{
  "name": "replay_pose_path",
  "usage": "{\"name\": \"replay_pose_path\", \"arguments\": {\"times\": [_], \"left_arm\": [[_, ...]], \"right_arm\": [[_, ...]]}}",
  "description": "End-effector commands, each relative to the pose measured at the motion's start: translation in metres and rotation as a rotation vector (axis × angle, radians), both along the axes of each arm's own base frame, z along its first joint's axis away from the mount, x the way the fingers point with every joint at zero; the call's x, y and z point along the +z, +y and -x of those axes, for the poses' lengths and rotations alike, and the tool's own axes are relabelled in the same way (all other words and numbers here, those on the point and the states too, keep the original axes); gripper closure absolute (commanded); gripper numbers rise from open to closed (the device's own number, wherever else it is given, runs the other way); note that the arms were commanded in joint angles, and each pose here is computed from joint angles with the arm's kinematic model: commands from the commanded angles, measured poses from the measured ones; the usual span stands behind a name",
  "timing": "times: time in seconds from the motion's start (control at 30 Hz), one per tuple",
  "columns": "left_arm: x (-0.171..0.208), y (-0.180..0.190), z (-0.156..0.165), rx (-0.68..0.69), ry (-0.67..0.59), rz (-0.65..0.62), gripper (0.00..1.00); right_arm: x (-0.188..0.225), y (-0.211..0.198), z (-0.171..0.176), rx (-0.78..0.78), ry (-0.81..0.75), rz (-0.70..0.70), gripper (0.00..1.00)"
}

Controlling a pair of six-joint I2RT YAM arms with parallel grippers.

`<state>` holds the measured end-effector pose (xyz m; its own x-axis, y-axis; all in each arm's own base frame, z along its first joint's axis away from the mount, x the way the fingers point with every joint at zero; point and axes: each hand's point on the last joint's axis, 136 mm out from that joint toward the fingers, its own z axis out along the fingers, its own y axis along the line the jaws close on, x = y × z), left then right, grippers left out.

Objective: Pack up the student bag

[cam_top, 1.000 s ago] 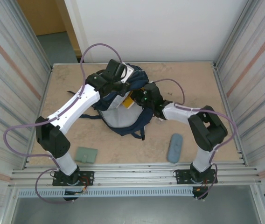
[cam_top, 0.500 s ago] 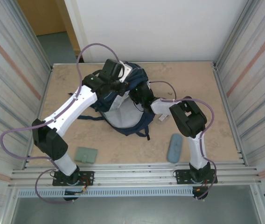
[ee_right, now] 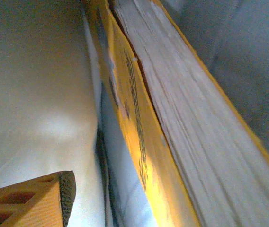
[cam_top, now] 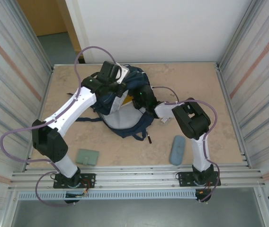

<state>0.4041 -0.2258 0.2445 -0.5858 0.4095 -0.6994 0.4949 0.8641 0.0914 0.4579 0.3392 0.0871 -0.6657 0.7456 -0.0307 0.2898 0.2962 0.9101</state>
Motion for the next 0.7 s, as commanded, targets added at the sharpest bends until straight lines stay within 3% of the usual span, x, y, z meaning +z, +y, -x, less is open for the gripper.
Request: {"name": "replay_pose_path", "arguments": {"times": [0.0,0.2,0.33,0.47,0.67], "left_arm": [[0.028,0.023,-0.013,0.073,-0.108,0.013,1.0],[0.014,0.041,-0.01,0.103,-0.094,-0.042,1.0],[0.009,0.038,-0.002,0.086,-0.074,-0.017,1.0],[0.0,0.035,0.007,0.06,-0.031,0.0,1.0],[-0.012,0.042,0.019,0.087,0.014,-0.004,1.0]], "right_arm": [[0.033,-0.001,0.018,0.093,-0.011,-0.068,0.31],[0.074,0.005,0.046,0.3,-0.073,-0.069,0.3],[0.1,0.002,0.073,0.442,-0.154,0.083,0.29],[0.121,-0.024,0.094,0.475,-0.217,0.183,0.28],[0.12,-0.073,0.13,0.519,-0.268,0.536,0.25]]}}
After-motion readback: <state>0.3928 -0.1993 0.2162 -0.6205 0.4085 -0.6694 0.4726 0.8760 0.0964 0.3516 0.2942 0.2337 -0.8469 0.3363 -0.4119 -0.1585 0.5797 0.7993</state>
